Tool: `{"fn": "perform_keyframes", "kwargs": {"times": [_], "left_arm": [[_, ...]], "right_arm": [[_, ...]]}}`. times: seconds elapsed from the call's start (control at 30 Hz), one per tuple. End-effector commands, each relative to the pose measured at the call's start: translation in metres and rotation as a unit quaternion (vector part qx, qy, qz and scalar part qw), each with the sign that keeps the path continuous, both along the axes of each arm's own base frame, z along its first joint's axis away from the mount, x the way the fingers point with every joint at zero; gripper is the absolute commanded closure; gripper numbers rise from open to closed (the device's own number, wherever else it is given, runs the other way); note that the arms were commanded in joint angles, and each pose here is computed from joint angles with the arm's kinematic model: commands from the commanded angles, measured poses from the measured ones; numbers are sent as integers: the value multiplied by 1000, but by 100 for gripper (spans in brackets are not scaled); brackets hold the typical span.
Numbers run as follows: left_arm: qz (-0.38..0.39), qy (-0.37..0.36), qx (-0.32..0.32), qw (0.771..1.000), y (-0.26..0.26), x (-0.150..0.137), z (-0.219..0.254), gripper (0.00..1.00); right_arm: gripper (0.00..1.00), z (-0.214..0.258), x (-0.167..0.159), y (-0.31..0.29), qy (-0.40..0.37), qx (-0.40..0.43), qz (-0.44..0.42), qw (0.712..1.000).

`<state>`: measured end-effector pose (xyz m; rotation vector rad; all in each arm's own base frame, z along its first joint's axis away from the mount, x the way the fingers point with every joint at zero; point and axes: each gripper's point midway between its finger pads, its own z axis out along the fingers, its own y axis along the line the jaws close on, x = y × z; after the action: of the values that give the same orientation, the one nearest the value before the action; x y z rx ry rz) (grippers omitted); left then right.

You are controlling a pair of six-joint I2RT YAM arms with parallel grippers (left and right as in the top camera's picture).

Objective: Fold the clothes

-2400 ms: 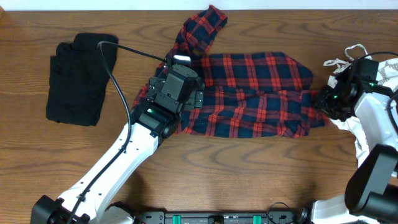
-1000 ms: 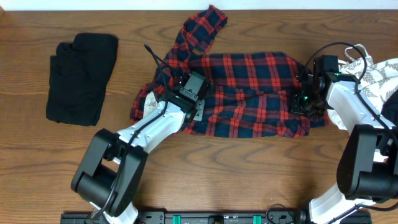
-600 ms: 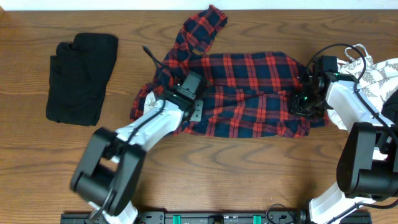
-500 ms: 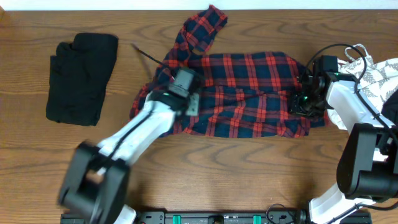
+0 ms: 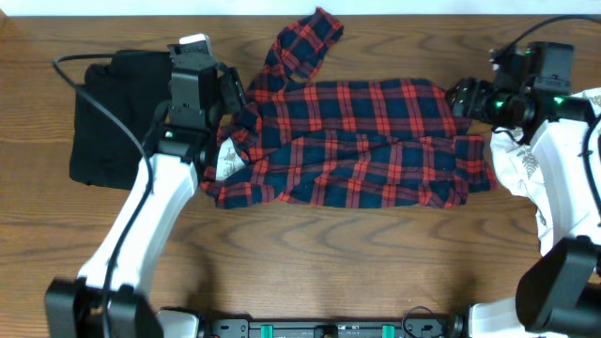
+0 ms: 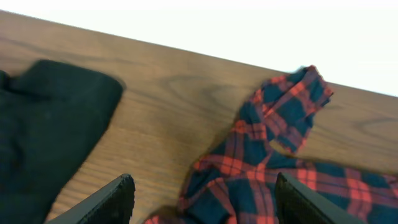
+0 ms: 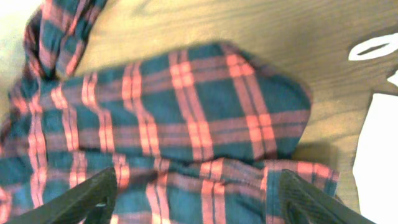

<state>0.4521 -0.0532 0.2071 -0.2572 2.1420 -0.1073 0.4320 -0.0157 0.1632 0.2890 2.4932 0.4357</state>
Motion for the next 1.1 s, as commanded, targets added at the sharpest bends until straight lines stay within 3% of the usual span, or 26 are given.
{"fn": "perform_keyframes", "kwargs": {"times": [0.0, 0.23, 0.33, 0.67, 1.07], "left_arm": [[-33, 28, -42, 998, -2, 12, -31, 27], [-45, 40, -159, 985, 7, 46, -67, 25], [-51, 44, -167, 984, 8, 58, -74, 22], [-54, 20, -166, 984, 8, 98, -86, 14], [-81, 55, -190, 977, -6, 107, -157, 14]], "right_arm": [[14, -10, 8, 0, 3, 59, -3, 998], [5, -22, 29, 0, -32, 60, 40, 997], [1, -34, 37, -1, -32, 65, 42, 996], [1, -92, 46, 7, -2, 131, 65, 989], [1, -102, 50, -22, -7, 131, 34, 991]]}}
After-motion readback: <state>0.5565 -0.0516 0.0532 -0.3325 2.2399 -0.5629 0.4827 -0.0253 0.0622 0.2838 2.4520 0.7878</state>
